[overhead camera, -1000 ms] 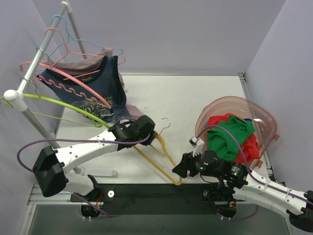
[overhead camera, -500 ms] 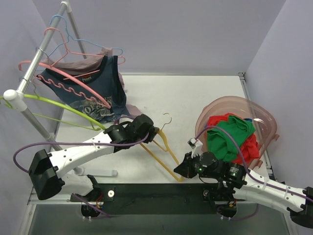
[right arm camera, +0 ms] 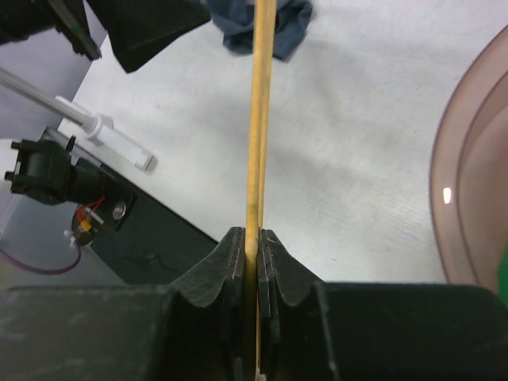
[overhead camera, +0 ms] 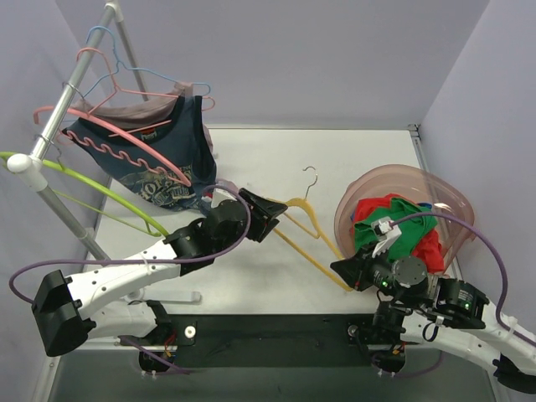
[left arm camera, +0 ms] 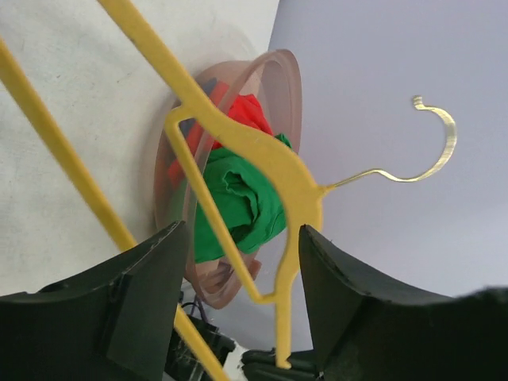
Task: Remove the tank top from the hanger
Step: Pick up the hanger at the center of the board.
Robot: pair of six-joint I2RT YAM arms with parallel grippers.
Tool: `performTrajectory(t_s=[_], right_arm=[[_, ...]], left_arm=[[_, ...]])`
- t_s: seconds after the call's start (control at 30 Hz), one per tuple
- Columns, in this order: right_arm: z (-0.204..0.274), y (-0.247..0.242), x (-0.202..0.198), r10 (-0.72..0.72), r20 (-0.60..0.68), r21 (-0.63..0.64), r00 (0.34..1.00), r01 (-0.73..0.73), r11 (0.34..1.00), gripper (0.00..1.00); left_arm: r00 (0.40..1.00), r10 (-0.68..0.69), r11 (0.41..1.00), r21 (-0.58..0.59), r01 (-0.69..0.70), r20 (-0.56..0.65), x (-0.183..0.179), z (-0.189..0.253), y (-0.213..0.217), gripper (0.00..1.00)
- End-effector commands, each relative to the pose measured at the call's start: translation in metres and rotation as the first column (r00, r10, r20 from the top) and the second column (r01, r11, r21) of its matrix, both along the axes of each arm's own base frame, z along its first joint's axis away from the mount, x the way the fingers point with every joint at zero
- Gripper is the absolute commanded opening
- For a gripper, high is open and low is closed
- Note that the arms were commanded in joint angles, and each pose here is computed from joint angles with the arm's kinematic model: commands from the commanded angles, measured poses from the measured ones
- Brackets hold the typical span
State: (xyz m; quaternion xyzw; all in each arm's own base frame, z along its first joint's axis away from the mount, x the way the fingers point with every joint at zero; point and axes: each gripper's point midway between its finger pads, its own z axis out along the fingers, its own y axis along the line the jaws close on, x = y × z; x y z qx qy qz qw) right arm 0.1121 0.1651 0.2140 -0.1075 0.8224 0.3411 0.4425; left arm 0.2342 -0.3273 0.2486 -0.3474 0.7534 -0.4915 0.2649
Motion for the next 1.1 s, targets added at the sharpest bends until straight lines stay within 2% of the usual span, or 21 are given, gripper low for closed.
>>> performTrajectory(t_s=[0.0,0.1,0.2,0.33,0.47,0.5,0.57,0.63,0.67,0.73,0.8,0.83,0.9,0.93,1.0,1.07], right_arm=[[0.015,-0.021,0.015,-0.087,0.075,-0.068,0.993,0.092,0.993,0.00],[0.029,-0.026,0.019,-0.103,0.114,-0.065,0.988,0.111,0.992,0.00],[0.044,-0.033,0.023,-0.112,0.158,-0.083,0.981,0.126,0.989,0.00],[0.069,-0.046,0.029,-0.138,0.222,-0.119,0.965,0.168,0.979,0.00],[0.092,-0.048,0.035,-0.124,0.283,-0.158,0.951,0.174,0.972,0.00],[0.097,-0.049,0.036,-0.109,0.305,-0.176,0.946,0.168,0.970,0.00],[0.115,-0.045,0.037,-0.087,0.328,-0.175,0.941,0.151,0.973,0.00],[0.124,-0.038,0.040,-0.045,0.351,-0.218,0.935,0.128,0.967,0.00],[0.139,-0.038,0.039,-0.037,0.371,-0.200,0.928,0.118,0.973,0.00],[0.150,-0.032,0.042,-0.007,0.396,-0.226,0.918,0.105,0.968,0.00],[0.171,-0.026,0.042,0.006,0.427,-0.197,0.904,0.086,0.977,0.00],[0.175,-0.020,0.045,0.031,0.441,-0.224,0.897,0.076,0.972,0.00],[0.197,-0.013,0.044,0.049,0.471,-0.192,0.881,0.048,0.980,0.00],[0.200,-0.003,0.047,0.079,0.480,-0.219,0.874,0.032,0.975,0.00],[0.224,0.004,0.046,0.097,0.517,-0.192,0.851,0.005,0.981,0.00],[0.235,0.022,0.047,0.152,0.531,-0.213,0.833,-0.042,0.976,0.00]], left_arm=[[0.966,-0.166,0.986,0.067,0.156,0.196,-0.011,0.027,-0.014,0.70],[0.933,-0.228,0.973,0.033,0.228,0.278,-0.019,0.040,-0.022,0.72],[0.873,-0.300,0.952,0.067,0.298,0.385,-0.030,0.045,-0.026,0.73],[0.749,-0.430,0.901,0.195,0.387,0.504,-0.048,0.045,-0.027,0.76],[0.638,-0.538,0.842,0.324,0.431,0.550,-0.063,0.039,-0.026,0.84],[0.593,-0.563,0.826,0.366,0.429,0.576,-0.067,0.040,-0.024,0.86],[0.526,-0.612,0.789,0.412,0.456,0.591,-0.078,0.038,-0.026,0.97],[0.462,-0.654,0.754,0.474,0.455,0.599,-0.084,0.035,-0.024,0.97],[0.426,-0.683,0.729,0.516,0.449,0.594,-0.089,0.031,-0.022,0.97],[0.391,-0.706,0.708,0.557,0.434,0.591,-0.094,0.026,-0.017,0.97],[0.349,-0.715,0.698,0.591,0.403,0.606,-0.100,0.024,-0.007,0.97],[0.340,-0.712,0.701,0.596,0.390,0.614,-0.102,0.024,-0.003,0.97],[0.320,-0.680,0.732,0.587,0.345,0.660,-0.104,0.036,0.010,0.97],[0.312,-0.680,0.732,0.591,0.339,0.663,-0.107,0.032,0.015,0.97],[0.282,-0.665,0.745,0.590,0.310,0.692,-0.111,0.041,0.027,0.97],[0.269,-0.697,0.716,0.625,0.313,0.664,-0.116,0.035,0.033,0.97]])
